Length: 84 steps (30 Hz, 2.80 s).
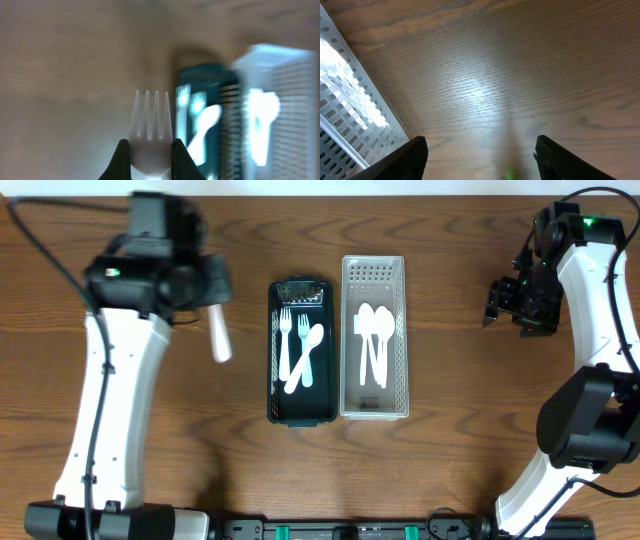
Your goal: Pack container
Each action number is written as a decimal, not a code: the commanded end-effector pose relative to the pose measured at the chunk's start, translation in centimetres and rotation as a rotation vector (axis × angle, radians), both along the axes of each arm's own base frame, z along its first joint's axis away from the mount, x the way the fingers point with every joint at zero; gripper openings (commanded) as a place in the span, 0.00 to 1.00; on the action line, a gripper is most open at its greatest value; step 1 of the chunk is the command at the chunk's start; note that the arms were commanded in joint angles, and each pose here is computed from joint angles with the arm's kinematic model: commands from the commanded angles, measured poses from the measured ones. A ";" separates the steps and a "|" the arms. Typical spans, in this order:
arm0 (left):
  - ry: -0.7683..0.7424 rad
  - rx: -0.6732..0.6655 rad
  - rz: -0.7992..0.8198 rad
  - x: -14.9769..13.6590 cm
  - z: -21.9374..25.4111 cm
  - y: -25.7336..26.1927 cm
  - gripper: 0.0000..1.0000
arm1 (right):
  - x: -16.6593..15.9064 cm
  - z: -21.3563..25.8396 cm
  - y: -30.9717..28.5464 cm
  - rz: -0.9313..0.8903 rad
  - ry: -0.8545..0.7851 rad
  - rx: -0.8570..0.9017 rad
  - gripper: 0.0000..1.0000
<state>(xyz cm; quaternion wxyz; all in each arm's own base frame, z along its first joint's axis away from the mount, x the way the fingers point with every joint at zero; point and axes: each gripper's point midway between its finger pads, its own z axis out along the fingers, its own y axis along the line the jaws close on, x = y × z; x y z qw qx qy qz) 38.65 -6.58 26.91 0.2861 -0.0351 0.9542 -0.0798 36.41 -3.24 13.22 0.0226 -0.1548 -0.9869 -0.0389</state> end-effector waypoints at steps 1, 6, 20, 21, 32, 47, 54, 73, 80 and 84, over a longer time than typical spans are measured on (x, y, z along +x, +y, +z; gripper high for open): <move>-0.039 -0.046 -0.042 0.2 1.0 -3.9 0.06 | 0.0 -0.2 0.2 0.024 0.002 0.009 0.72; 0.024 -0.041 -0.117 1.0 -2.1 -7.9 0.06 | 0.2 -0.2 0.2 0.027 -0.003 0.008 0.73; 0.410 0.100 -0.236 0.4 -18.2 -13.0 0.06 | 0.3 -0.2 0.2 0.049 -0.011 0.008 0.73; 0.430 0.106 -0.235 0.2 -18.9 -12.9 0.06 | 0.3 -0.2 0.2 0.053 -0.011 0.008 0.73; 0.396 0.178 -0.284 0.5 -17.8 -11.7 0.74 | 0.5 -0.2 0.2 0.071 -0.021 0.007 0.73; 0.047 0.207 0.065 1.5 -2.0 2.7 0.98 | 10.5 4.2 7.0 0.259 -0.494 -0.040 0.79; 0.044 0.200 0.273 2.1 -1.8 11.1 0.98 | 15.3 11.8 11.3 0.368 -0.861 -0.076 0.99; -0.098 0.189 0.191 -10.1 -2.4 8.5 0.98 | 0.6 9.7 5.3 0.150 -0.829 -0.145 0.99; -0.352 0.188 0.237 -16.2 -2.2 9.3 0.98 | -8.7 7.1 4.2 0.106 -0.909 -0.233 0.99; -0.423 0.174 0.241 -17.9 -3.7 9.2 0.98 | -11.8 5.5 3.8 0.068 -0.944 -0.219 0.99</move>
